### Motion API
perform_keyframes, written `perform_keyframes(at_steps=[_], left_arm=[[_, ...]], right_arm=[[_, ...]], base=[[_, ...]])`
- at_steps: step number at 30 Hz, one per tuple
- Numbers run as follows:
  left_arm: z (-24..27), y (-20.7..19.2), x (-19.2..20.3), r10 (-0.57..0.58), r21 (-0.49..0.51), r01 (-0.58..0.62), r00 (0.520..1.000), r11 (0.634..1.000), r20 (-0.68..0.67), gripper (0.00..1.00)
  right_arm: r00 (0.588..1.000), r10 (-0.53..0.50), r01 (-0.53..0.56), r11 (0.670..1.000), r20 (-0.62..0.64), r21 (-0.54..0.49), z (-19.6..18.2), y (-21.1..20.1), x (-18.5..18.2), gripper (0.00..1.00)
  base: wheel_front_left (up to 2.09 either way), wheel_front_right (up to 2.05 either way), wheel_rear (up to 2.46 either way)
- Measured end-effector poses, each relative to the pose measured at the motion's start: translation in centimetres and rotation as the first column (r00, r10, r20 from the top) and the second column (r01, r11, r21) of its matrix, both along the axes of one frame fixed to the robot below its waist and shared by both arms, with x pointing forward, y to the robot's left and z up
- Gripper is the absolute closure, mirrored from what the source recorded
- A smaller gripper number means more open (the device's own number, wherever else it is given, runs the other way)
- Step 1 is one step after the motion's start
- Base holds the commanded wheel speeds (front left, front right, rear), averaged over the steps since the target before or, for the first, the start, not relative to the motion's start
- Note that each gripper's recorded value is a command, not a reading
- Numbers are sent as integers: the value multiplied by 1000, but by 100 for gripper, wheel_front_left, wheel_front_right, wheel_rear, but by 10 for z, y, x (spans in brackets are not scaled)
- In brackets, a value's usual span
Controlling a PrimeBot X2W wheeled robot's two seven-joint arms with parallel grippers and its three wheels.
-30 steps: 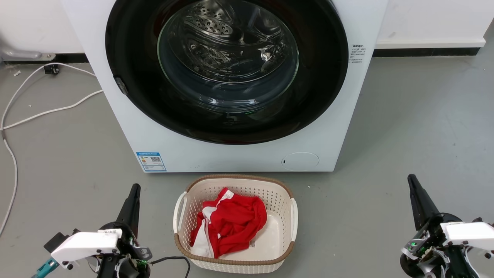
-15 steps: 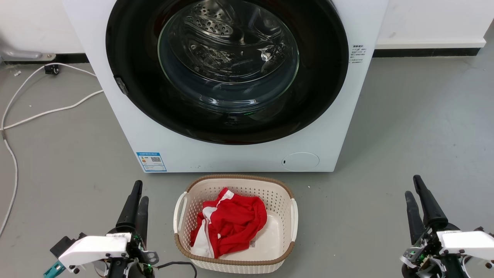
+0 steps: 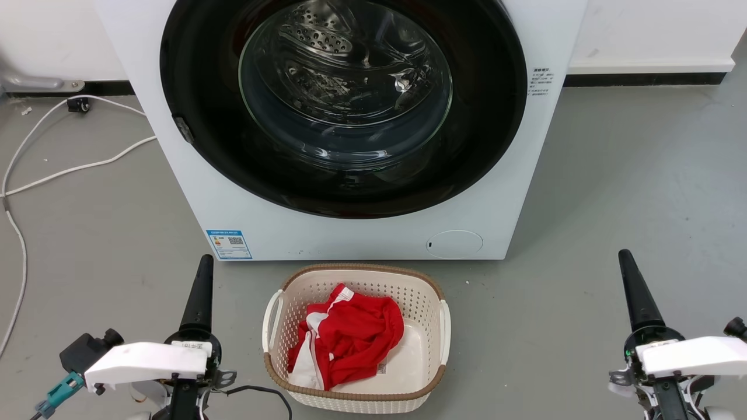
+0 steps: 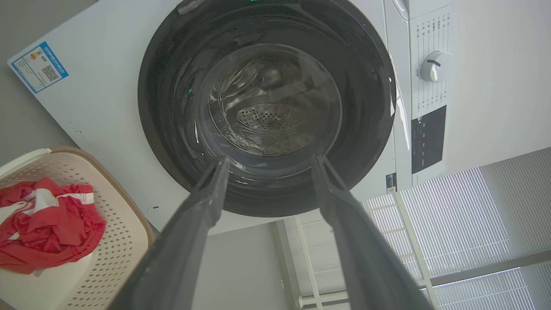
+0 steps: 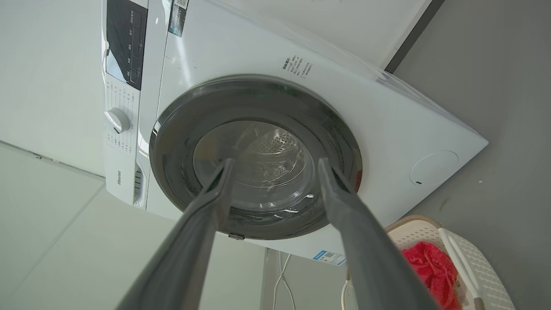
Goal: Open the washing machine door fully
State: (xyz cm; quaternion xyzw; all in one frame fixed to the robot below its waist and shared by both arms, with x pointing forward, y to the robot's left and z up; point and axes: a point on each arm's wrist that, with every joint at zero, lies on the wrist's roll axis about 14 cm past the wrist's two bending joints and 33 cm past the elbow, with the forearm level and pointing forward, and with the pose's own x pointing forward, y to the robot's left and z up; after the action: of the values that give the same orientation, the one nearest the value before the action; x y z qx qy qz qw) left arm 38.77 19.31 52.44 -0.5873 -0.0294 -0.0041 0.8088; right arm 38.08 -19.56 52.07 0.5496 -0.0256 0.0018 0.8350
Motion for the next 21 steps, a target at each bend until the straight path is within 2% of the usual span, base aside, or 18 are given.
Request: perform_keyframes(at_steps=[9, 21], left_arm=[[7, -7, 1, -6, 185, 2, 1000, 983, 21, 0], [17, -18, 4, -27, 409, 1, 998, 912, 58, 0]], right_arm=[[1000, -7, 7, 971, -1, -238, -1, 1, -3, 0], [1000, -19, 21, 900, 8, -434, 1, -1, -4, 0]], base=[[0, 0, 0], [0, 0, 0]])
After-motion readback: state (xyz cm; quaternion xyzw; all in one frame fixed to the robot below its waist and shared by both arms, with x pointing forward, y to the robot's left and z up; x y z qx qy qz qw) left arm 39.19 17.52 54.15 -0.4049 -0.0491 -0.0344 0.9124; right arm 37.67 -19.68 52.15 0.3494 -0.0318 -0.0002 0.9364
